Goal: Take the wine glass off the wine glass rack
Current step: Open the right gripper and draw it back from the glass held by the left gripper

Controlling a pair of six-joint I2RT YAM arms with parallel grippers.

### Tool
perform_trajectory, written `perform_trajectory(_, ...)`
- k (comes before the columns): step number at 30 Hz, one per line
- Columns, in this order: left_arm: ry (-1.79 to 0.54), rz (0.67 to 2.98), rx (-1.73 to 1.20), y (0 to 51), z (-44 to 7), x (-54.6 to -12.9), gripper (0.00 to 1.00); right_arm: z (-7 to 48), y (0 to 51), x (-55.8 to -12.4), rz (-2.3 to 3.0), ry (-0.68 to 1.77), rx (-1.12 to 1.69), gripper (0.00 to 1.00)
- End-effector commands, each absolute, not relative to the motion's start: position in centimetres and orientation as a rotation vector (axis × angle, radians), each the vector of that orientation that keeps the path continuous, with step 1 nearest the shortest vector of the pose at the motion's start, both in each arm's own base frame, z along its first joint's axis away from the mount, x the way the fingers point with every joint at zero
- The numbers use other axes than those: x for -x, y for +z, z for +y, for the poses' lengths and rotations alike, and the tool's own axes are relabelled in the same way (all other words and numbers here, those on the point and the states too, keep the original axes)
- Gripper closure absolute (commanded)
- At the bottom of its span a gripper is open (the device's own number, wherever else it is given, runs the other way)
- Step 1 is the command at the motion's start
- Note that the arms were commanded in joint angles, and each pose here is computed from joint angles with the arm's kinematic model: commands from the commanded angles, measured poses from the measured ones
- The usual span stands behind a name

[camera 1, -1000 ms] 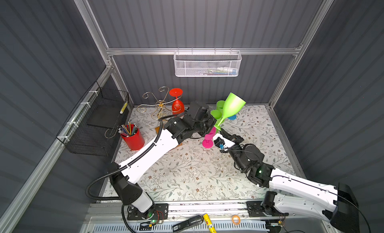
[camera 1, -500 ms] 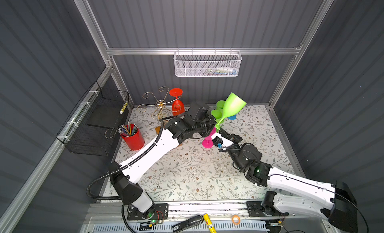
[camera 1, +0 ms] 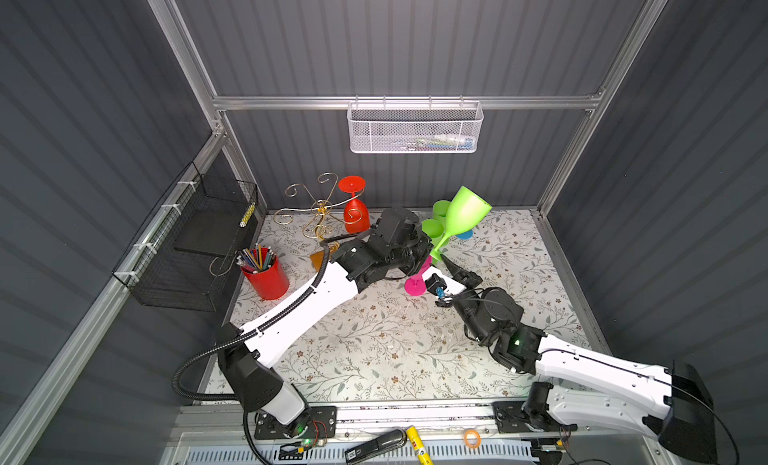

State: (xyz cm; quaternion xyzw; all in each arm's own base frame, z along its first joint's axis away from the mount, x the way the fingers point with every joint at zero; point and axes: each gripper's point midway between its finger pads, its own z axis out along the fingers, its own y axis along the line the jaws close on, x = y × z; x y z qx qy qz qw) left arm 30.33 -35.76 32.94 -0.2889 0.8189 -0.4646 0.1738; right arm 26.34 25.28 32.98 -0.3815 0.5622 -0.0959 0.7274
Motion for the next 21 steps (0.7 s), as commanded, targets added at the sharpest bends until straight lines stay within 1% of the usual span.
perform_trajectory(1,-1.389,2.207,0.725,35.9,-35.5,-30.5,1.00,24.8,34.9,-25.5,1.248,-0.121,0.786,0.56)
perform_trajectory(5,-1.384,2.169,0.661,36.8,-35.5,-31.1,1.00,23.8,35.3,-24.6,1.282,-0.046,0.757,0.44)
perform_trajectory(8,-1.384,2.153,0.625,37.0,-35.6,-31.5,1.00,22.9,35.5,-23.7,1.311,0.017,0.733,0.31)
perform_trajectory(10,-1.391,2.148,0.614,36.9,-35.6,-31.9,1.00,22.2,35.8,-23.2,1.328,0.062,0.711,0.26)
perform_trajectory(15,-1.387,2.146,0.573,36.4,-35.2,-32.9,1.00,20.5,37.0,-22.2,1.388,0.158,0.640,0.21)
perform_trajectory(21,-1.408,2.129,0.453,37.0,-35.4,-33.0,1.00,18.8,40.3,-21.9,1.472,0.269,0.528,0.20)
